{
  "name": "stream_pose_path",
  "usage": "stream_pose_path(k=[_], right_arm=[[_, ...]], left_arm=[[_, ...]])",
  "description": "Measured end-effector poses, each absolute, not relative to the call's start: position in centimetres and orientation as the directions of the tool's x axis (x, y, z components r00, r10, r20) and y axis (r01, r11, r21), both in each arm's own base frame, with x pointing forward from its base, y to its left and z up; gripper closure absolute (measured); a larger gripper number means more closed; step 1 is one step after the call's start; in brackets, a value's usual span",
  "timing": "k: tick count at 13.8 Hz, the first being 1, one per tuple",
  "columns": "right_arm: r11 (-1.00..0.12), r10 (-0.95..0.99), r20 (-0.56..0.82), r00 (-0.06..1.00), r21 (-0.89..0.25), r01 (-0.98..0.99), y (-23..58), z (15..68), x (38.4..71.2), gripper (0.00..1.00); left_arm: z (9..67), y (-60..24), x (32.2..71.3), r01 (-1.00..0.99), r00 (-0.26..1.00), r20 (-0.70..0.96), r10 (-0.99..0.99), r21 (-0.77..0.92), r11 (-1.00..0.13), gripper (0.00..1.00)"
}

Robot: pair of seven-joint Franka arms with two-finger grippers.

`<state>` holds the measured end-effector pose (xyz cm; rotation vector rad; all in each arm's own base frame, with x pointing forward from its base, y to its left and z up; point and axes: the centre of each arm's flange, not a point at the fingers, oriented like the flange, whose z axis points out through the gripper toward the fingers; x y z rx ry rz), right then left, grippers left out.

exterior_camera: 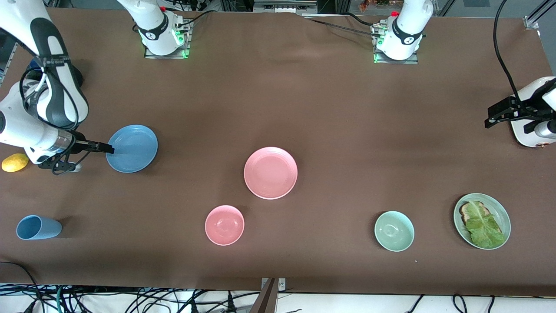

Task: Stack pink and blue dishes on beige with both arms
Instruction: 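Move the right gripper down to the rim of the blue plate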

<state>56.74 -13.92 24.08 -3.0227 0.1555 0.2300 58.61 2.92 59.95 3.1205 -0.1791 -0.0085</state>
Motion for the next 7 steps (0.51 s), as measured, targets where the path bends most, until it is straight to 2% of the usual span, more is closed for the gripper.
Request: stream_pose_path(k=[4, 6, 7], right_arm=[[-0.971, -0.096, -0.171, 0.981, -0.2, -0.13, -16.3, 20.7, 55.6, 0.04], [-0.961, -0.086, -0.173, 0.981, -0.246, -0.128, -17.2, 19.2, 55.0, 0.23], [-0.958, -0.08, -0.173, 0.982, -0.26, -0.124, -17.6, 18.5, 54.7, 0.23]], left_arm=[[60.7, 2.5, 58.2, -0.097, 0.995, 0.003, -0.097, 0.016, -0.995, 0.0], [60.7, 2.4, 58.1, -0.068, 0.998, -0.003, -0.068, 0.017, -0.998, 0.0], [60.7, 2.3, 58.0, -0.052, 0.999, -0.007, -0.052, 0.017, -0.998, 0.0]])
